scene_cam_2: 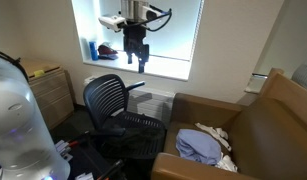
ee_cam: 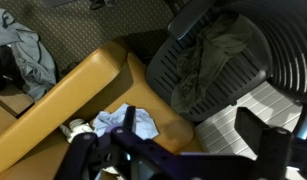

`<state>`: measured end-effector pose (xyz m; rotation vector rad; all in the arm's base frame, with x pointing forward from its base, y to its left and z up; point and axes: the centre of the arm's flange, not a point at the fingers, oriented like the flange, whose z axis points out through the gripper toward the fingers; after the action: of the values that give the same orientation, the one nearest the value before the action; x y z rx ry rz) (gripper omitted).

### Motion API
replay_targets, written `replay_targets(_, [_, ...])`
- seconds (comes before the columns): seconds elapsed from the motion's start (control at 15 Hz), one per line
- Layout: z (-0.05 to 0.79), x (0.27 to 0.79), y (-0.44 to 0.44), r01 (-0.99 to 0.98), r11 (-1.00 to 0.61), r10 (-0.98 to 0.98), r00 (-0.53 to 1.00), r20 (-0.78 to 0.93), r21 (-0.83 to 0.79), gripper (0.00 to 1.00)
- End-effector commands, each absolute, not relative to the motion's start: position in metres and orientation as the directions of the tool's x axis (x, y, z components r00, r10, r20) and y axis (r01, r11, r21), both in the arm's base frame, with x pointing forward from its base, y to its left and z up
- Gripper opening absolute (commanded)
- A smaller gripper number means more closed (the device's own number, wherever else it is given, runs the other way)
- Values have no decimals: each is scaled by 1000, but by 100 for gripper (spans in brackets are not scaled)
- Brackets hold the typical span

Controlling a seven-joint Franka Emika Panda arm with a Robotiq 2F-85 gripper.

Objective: Remove the sky blue sheet from the couch and put it on the chair

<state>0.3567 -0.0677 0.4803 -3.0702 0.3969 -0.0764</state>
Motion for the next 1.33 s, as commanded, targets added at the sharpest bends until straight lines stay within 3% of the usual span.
replay_targets(0.0, [433,400,-129,-431,-894,-436,900,21,-122,100])
replay_targets(0.13, [411,409,-135,-523,-836,-529,849,-13,-168,100])
replay_targets(0.2, [427,383,-132,-455,-880,-461,887,15,-138,100])
replay_targets(0.53, [406,401,-136,-558,-818,-564,826,3,-137,100])
replay_targets(0.8, [370,436,-155,-715,-681,-730,680,69,-156,100])
replay_targets(1.07, [349,478,-158,-766,-628,-776,602,189,-138,100])
replay_targets(1.27, [340,516,-178,-765,-621,-783,615,93,-170,100])
